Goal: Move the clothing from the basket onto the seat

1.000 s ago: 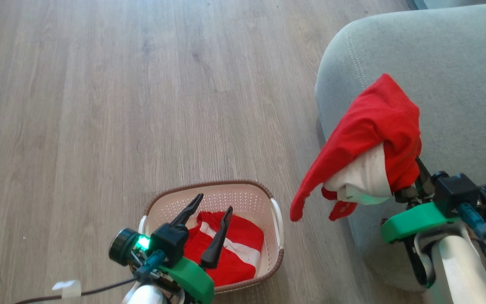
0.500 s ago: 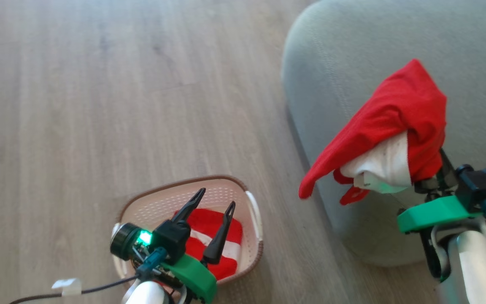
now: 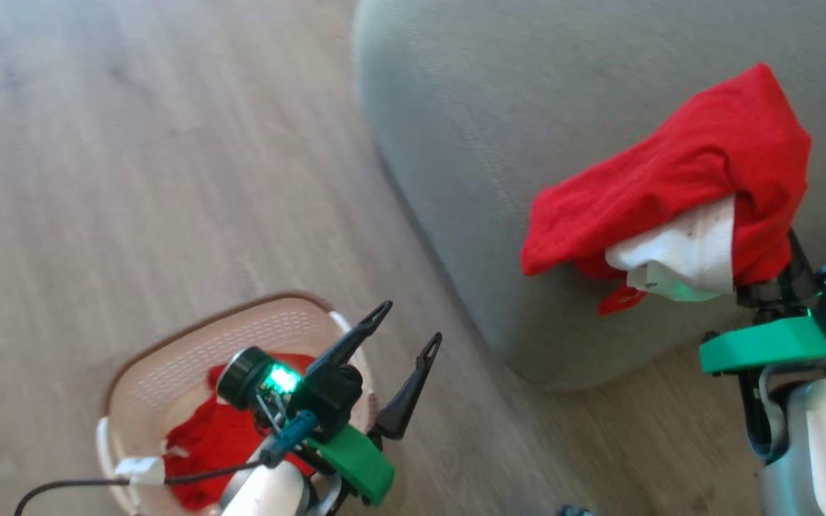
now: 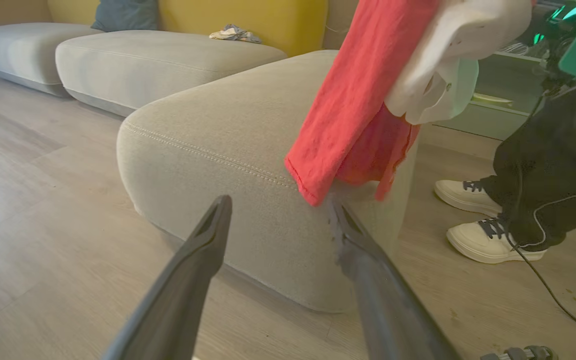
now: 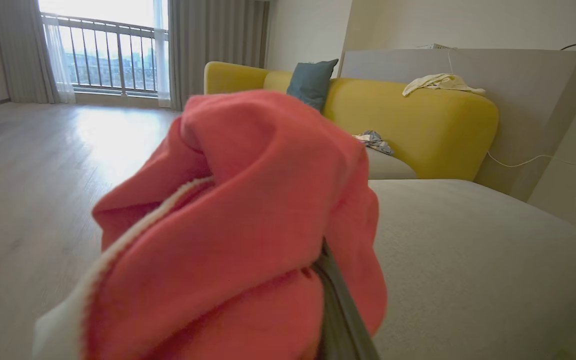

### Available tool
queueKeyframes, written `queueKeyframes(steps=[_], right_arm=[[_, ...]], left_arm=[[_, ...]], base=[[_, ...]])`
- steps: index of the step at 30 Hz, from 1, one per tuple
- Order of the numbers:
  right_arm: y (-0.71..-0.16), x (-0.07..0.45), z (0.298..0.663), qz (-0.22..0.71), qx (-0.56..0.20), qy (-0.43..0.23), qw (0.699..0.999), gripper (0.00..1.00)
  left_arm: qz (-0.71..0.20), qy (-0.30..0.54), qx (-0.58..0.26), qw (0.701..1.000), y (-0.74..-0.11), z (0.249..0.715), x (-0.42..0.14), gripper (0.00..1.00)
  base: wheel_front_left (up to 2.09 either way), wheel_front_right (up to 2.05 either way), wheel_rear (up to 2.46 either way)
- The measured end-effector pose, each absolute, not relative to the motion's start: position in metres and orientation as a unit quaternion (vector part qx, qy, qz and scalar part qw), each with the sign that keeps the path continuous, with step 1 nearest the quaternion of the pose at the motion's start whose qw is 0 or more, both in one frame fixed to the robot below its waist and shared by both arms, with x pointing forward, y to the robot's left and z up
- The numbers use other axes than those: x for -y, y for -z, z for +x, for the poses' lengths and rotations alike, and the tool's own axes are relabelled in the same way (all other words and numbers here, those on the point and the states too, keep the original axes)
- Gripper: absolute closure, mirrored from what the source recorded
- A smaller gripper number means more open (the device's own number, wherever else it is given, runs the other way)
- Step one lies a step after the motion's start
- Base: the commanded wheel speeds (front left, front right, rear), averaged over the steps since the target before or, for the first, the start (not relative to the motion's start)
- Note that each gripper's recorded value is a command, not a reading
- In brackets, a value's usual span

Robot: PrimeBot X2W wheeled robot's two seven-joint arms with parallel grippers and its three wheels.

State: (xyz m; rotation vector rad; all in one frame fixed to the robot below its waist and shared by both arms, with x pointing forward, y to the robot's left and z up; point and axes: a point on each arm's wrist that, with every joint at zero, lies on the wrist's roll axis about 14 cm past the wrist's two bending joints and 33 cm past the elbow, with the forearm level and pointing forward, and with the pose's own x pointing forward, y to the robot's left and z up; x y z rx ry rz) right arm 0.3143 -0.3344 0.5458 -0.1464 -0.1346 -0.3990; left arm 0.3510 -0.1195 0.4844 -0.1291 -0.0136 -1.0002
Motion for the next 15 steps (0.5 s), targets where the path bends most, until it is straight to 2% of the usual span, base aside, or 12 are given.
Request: queueKeyframes(steps=[9, 15], right_arm=[[-0.546, 0.374, 0.276, -0.088, 0.050, 0.279, 0.955, 1.00], [-0.545, 0.380, 0.268, -0.077, 0.050, 0.295, 0.951, 1.00]], left_arm=[[-0.083, 0.552, 0.008, 0.829, -0.483, 0.336, 0.164, 0.00], [-0.082, 0.569, 0.008, 0.818, -0.481, 0.331, 0.170, 0.00]], base=[[0.00, 0.00, 0.00], [0.00, 0.00, 0.00]])
